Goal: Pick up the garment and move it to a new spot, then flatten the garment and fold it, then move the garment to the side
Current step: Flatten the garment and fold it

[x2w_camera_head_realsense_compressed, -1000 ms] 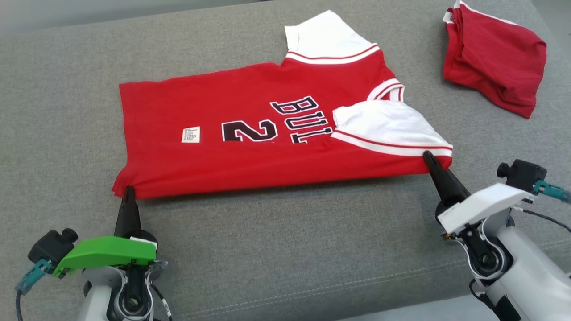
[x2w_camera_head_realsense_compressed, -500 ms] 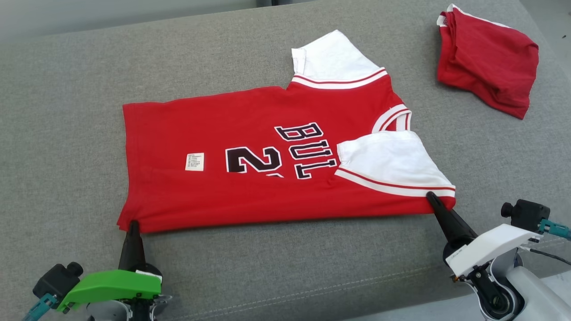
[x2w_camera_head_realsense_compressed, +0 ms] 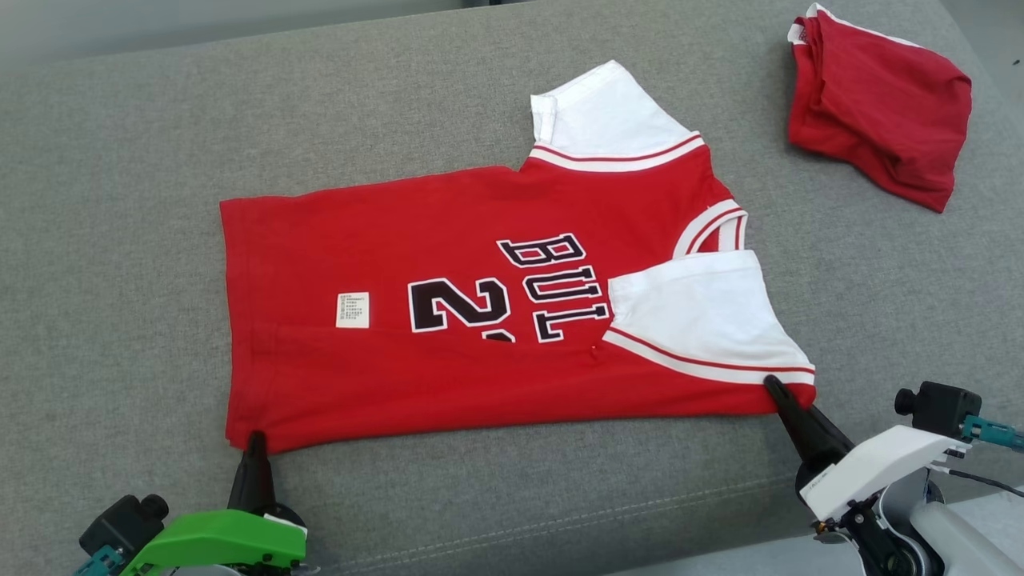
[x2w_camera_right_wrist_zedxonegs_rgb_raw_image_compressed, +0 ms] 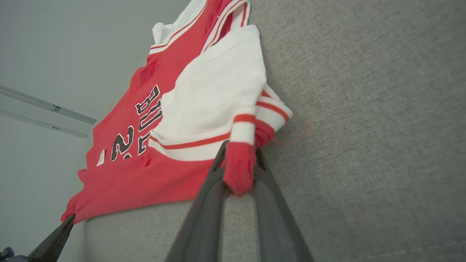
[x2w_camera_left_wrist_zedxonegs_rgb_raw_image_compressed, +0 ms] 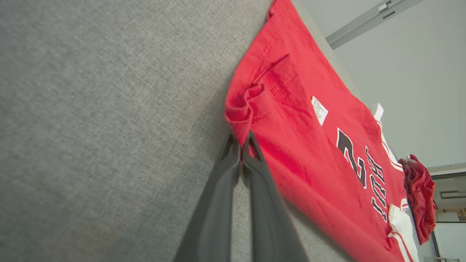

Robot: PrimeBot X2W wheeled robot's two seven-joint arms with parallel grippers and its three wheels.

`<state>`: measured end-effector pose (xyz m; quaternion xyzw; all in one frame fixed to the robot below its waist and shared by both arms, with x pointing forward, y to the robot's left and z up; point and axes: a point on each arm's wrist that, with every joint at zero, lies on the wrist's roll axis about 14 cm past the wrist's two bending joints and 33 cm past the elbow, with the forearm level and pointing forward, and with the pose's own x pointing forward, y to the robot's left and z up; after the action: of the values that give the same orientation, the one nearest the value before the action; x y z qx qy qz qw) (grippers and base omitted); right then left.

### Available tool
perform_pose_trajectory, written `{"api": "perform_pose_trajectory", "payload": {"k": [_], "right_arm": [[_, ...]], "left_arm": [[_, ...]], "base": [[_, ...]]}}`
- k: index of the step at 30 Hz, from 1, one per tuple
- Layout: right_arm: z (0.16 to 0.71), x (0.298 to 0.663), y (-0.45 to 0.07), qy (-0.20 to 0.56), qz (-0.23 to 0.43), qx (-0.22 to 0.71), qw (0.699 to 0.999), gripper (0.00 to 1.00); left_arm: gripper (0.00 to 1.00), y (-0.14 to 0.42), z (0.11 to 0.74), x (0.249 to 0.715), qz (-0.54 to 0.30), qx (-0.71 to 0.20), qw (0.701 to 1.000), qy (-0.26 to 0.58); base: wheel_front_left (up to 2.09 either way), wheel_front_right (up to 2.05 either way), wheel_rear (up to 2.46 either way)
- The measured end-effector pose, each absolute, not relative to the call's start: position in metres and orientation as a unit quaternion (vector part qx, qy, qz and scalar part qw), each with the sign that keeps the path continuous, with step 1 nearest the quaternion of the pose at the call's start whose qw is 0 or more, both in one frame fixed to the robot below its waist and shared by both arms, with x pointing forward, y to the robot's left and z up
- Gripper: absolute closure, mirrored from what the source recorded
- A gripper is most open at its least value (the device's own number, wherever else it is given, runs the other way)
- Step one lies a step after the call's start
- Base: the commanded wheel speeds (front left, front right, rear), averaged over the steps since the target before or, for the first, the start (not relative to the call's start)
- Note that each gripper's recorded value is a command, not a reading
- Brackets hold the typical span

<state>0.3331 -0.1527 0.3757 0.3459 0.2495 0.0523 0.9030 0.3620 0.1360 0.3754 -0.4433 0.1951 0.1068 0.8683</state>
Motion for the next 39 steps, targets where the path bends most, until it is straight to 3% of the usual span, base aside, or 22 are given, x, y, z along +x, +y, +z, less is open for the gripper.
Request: {"api": "perform_pose_trajectory", "payload": {"k": [1, 2, 3, 13, 19, 27, 39], "right_arm": [[0.375, 0.333, -0.153, 0.251, 0.05, 0.345, 0.903, 0.53], [0.374, 0.333, -0.154, 0.252, 0.047, 0.344, 0.904, 0.18], [0.374, 0.333, -0.155, 0.253, 0.044, 0.342, 0.904, 0.01], [0.366, 0.323, -0.179, 0.266, 0.019, 0.304, 0.915, 0.0], [0.381, 0.334, -0.202, 0.242, 0.026, 0.248, 0.938, 0.0], [0.437, 0.399, -0.22, 0.181, 0.081, 0.142, 0.97, 0.0], [0.485, 0.496, -0.2, 0.161, 0.151, 0.066, 0.973, 0.0]], "left_arm": [[0.57, 0.135, 0.374, 0.361, 0.106, -0.442, 0.868, 0.199], [0.26, 0.134, 0.373, 0.36, 0.105, -0.44, 0.869, 0.202], [0.0, 0.134, 0.373, 0.36, 0.103, -0.437, 0.87, 0.205], [0.0, 0.162, 0.371, 0.356, 0.105, -0.37, 0.9, 0.203], [0.0, 0.176, 0.391, 0.368, 0.078, -0.303, 0.934, 0.17], [0.0, 0.147, 0.428, 0.406, -0.001, -0.263, 0.957, 0.12], [0.0, 0.112, 0.469, 0.469, -0.079, -0.222, 0.969, 0.068]], "base": [[0.0, 0.0, 0.0], [0.0, 0.0, 0.0], [0.0, 0.0, 0.0], [0.0, 0.0, 0.0], [0.0, 0.0, 0.0], [0.0, 0.0, 0.0], [0.0, 0.0, 0.0]]}}
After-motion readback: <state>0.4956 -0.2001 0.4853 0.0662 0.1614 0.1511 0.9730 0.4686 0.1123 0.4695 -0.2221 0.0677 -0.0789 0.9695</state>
